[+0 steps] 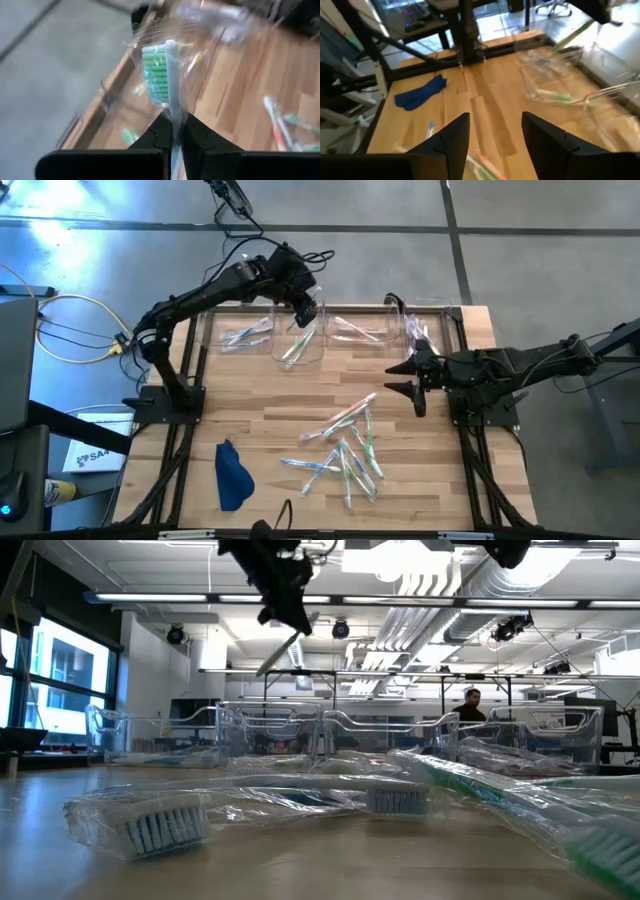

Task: Pick & Place Toothbrushes
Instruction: Put the green toothbrush into the middle left transparent bin

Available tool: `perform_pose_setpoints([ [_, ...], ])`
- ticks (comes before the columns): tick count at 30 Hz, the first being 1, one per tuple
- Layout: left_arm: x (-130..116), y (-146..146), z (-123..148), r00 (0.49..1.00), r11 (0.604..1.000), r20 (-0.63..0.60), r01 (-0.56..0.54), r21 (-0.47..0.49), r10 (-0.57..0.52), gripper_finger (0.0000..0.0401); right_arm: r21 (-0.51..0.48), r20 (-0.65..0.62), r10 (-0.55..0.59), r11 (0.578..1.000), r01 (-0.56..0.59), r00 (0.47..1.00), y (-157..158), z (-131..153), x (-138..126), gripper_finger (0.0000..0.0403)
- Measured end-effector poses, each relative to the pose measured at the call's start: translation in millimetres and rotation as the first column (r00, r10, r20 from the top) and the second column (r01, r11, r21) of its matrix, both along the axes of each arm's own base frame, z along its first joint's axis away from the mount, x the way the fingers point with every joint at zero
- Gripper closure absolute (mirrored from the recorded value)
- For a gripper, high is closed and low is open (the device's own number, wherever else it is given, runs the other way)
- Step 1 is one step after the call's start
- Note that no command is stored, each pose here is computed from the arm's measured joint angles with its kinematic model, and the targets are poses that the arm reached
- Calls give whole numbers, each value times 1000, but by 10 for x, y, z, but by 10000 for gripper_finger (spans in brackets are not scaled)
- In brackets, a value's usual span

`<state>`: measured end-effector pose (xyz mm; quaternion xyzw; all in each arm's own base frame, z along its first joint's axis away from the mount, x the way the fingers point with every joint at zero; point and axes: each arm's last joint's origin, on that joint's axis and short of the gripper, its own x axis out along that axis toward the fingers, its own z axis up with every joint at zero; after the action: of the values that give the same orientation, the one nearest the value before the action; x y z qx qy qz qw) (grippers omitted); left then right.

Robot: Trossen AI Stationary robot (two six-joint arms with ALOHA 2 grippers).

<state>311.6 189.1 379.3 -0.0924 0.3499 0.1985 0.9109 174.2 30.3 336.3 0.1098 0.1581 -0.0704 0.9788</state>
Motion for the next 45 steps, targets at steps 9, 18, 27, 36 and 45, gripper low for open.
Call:
perform_pose_setpoints([
  [9,106,217,-364,994,992,-104,-48,-113,36,391,53,-45,44,998,-42,998,37,-68,81,230],
  [18,231,370,-718,981,975,-183,-97,-200,60,391,60,-76,40,998,-35,996,49,-117,132,230],
  [27,302,556,-1059,968,934,-227,-176,-311,107,391,60,-79,40,998,-35,996,49,-122,136,230],
  [36,269,690,-1318,957,875,-242,-251,-414,160,391,70,-81,62,996,-56,995,56,-122,136,230],
  [45,182,699,-1497,936,840,-297,-309,-446,187,391,70,-81,62,996,-56,995,56,-122,136,230],
])
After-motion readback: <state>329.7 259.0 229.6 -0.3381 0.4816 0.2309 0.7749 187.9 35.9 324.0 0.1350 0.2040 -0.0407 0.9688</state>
